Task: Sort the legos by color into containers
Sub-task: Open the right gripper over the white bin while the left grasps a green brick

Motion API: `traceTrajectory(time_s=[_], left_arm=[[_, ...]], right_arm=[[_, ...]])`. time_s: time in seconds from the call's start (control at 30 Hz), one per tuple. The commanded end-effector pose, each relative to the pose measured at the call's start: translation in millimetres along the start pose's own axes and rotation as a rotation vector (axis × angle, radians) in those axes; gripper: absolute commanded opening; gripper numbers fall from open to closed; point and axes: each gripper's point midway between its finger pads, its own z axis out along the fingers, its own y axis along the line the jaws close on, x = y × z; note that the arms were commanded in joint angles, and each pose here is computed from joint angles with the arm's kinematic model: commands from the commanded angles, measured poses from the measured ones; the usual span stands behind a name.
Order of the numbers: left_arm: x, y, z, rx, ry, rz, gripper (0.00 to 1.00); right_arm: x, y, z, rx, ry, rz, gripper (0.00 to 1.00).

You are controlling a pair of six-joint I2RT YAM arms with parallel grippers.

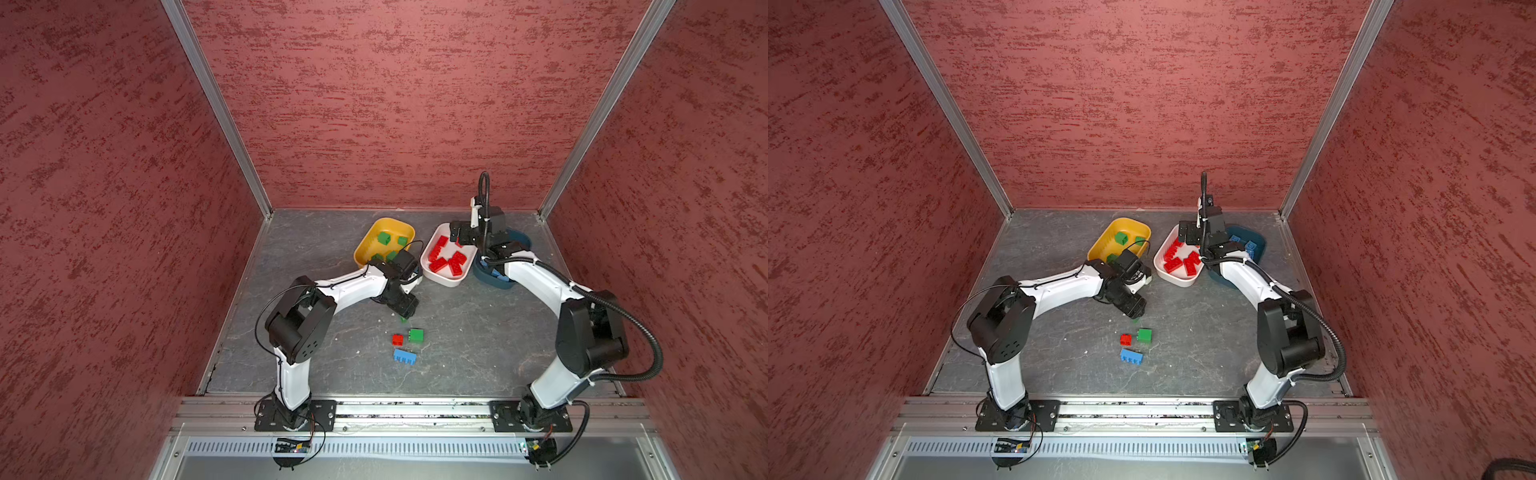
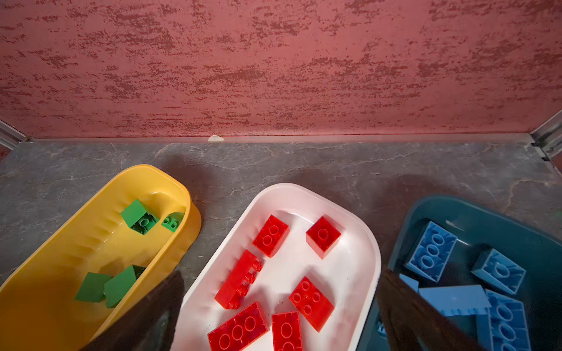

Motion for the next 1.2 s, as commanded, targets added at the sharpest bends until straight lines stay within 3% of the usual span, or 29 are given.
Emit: traceTrajectory(time_s=[0.0, 0.37, 0.57, 0.77, 0.93, 1.17], left_arm=[[2.5, -0.4, 9.3, -0.029, 0.032, 0.056, 0.69], [11.8, 7.2, 27.8, -0.085, 0.082, 0.049, 0.41], [3.6, 11.8, 13.8, -0.073, 0.021, 0.008, 0.34], [-31.5, 26.3, -32.1, -0.027, -0.173, -0.111, 0.31], [-65.8, 45.8, -83.5, -0.033, -0.352, -0.199, 0.31], [-112.3, 110.2, -131.3, -0.083, -0.585, -0.405, 0.31]], right_arm=[[-12.8, -1.6, -4.2, 0.006, -0.058, 0.032, 0.99], [-15.5, 2.1, -4.4, -0.015, -0.063, 0.035, 0.99], [-15.5, 9.8, -11.7, -0.065, -0.076, 0.045, 0.99], [-11.7, 30.4, -25.9, -0.187, -0.087, 0.041, 0.99], [-2.9, 36.7, -29.5, -0.197, -0.072, 0.027, 0.99], [-1.7, 38.1, -29.9, -0.183, -0.067, 0.036, 0.99]])
